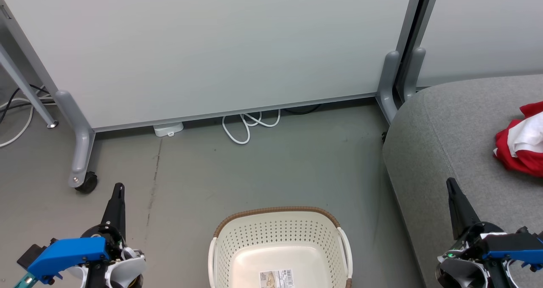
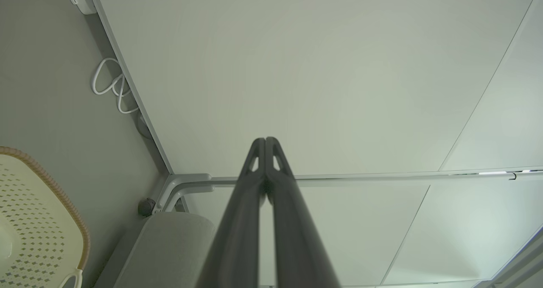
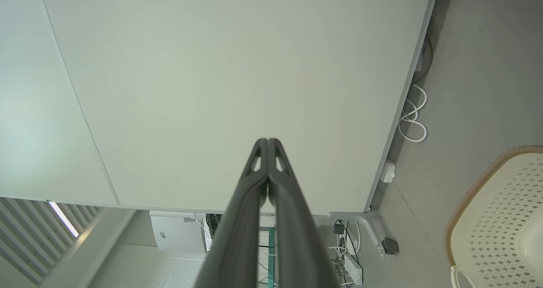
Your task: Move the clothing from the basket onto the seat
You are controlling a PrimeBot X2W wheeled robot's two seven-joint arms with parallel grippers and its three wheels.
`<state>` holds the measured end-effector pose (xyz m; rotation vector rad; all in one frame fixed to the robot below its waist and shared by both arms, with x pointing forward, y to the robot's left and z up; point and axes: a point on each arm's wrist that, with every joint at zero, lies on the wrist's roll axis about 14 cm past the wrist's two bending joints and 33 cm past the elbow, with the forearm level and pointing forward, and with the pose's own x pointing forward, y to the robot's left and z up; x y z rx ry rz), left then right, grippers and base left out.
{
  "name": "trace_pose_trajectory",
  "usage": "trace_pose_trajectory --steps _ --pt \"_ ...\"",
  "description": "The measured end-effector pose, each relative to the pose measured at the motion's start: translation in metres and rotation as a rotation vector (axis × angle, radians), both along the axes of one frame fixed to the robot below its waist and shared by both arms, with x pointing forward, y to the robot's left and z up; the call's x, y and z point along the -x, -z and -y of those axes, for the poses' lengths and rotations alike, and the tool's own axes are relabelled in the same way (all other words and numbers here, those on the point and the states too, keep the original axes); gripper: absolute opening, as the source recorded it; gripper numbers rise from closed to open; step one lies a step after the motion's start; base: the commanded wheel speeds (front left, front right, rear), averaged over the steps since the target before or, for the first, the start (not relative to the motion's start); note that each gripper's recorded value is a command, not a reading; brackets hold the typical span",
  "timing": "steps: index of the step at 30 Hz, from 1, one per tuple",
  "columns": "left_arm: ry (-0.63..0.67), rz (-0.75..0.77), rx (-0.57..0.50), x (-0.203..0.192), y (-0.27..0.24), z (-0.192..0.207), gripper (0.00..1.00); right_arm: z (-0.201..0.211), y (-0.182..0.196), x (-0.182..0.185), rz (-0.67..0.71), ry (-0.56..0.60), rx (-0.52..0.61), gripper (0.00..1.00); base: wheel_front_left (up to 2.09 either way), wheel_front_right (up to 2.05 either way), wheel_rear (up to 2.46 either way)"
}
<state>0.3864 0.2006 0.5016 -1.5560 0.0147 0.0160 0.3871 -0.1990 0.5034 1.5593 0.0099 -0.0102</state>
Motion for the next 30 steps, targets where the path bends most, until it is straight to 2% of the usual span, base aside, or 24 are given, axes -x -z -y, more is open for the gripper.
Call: trace_pose_trajectory --steps 30 --pt "-0.001 0.008 0.017 -0.0011 -0.0024 -0.0001 0.0 0.0003 -0.0011 -0.0004 0.004 0.001 -0.017 0.0 0.0 0.0 0.0"
